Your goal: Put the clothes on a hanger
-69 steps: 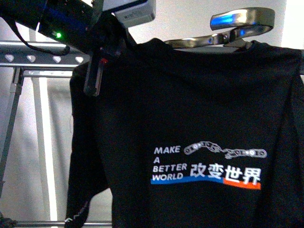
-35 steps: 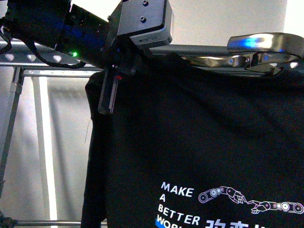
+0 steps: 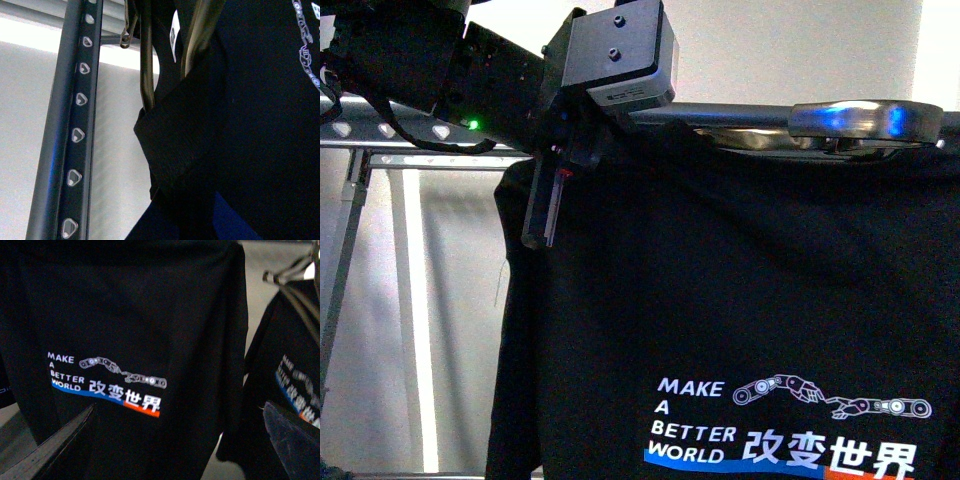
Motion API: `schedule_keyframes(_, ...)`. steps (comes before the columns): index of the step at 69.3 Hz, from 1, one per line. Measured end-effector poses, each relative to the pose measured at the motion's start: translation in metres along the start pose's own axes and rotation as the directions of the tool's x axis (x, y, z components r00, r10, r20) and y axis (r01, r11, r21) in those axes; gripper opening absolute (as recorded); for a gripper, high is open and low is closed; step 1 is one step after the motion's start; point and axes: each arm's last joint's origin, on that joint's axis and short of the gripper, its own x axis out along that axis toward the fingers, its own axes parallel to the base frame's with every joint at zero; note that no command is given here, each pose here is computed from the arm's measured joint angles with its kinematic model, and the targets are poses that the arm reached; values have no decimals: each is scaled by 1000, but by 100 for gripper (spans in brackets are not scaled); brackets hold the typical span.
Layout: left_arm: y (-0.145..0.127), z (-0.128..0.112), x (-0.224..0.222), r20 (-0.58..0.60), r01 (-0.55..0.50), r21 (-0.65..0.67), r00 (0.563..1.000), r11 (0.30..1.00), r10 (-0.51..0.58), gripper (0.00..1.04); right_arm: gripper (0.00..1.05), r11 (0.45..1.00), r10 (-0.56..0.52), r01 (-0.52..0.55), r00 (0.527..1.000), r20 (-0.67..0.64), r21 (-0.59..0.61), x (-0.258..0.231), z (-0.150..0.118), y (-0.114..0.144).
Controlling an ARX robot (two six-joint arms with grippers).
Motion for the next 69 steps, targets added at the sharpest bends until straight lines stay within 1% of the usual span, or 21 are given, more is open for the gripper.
schedule_keyframes(1, 0, 0, 0, 0, 0, 0, 1000, 1000, 0, 4, 97, 999, 19, -19, 1000, 0, -42, 4, 4, -2)
schedule_keyframes(3, 0, 0, 0, 0, 0, 0, 1000, 1000, 0, 4, 97, 996, 35, -35, 999, 0, -76, 8, 8, -4)
schedule_keyframes(4, 0, 0, 0, 0, 0, 0, 1000, 1000, 0, 4, 97, 989, 50, -49, 999, 3, -141, 12, 11, -6)
schedule_keyframes(5, 0, 0, 0, 0, 0, 0, 1000, 1000, 0, 4, 97, 986, 55, -54, 998, 3, -155, 15, 13, -7)
schedule_keyframes(8, 0, 0, 0, 0, 0, 0, 1000, 1000, 0, 4, 97, 962, 80, -76, 997, 3, -264, 24, 19, -11)
schedule_keyframes(11, 0, 1, 0, 2, 0, 1, 1000, 1000, 0, 4, 97, 894, 106, -100, 994, -11, -437, 39, 26, -18)
schedule_keyframes(13, 0, 1, 0, 2, 0, 1, 1000, 1000, 0, 4, 97, 853, 116, -110, 993, -21, -510, 46, 29, -21)
schedule_keyframes(15, 0, 1, 0, 2, 0, 1, 1000, 1000, 0, 4, 97, 826, 124, -120, 992, -32, -551, 51, 31, -24)
schedule_keyframes(16, 0, 1, 0, 2, 0, 1, 1000, 1000, 0, 4, 97, 799, 131, -132, 990, -44, -587, 56, 33, -26)
schedule_keyframes(17, 0, 1, 0, 2, 0, 1, 1000, 1000, 0, 4, 97, 792, 134, -138, 990, -50, -594, 58, 34, -27)
schedule_keyframes(19, 0, 1, 0, 2, 0, 1, 1000, 1000, 0, 4, 97, 743, 138, -148, 988, -66, -653, 65, 37, -30)
schedule_keyframes(21, 0, 1, 0, 1, 0, 1, 1000, 1000, 0, 4, 97, 715, 140, -153, 987, -76, -682, 70, 39, -32)
schedule_keyframes(22, 0, 0, 0, 1, 0, 2, 1000, 1000, 0, 4, 97, 687, 142, -159, 986, -84, -709, 74, 41, -34)
schedule_keyframes(24, 0, 0, 0, 1, 0, 1, 1000, 1000, 0, 4, 97, 661, 146, -166, 985, -91, -731, 78, 43, -36)
schedule_keyframes(25, 0, 0, 0, 1, 0, 2, 1000, 1000, 0, 4, 97, 637, 149, -172, 984, -98, -751, 83, 46, -37)
schedule_keyframes(27, 0, 0, 0, 0, 0, 2, 1000, 1000, 0, 4, 97, 621, 150, -176, 983, -105, -764, 87, 48, -39)
schedule_keyframes(28, 0, 0, 0, 0, 0, 2, 1000, 1000, 0, 4, 97, 596, 151, -179, 982, -110, -783, 91, 50, -40)
schedule_keyframes(35, 0, 0, 0, 0, 0, 2, 1000, 1000, 0, 4, 97, 531, 165, -195, 978, -125, -825, 107, 59, -45)
schedule_keyframes(42, 0, 0, 0, 0, 0, 2, 1000, 1000, 0, 4, 97, 494, 167, -206, 976, -141, -845, 124, 66, -47)
schedule_keyframes(50, 0, 0, 0, 1, 0, 2, 1000, 1000, 0, 4, 97, 478, 156, -219, 974, -163, -850, 149, 73, -49)
schedule_keyframes(69, 0, 0, 0, 1, 0, 2, 1000, 1000, 0, 4, 97, 494, 127, -214, 977, -173, -843, 206, 84, -56)
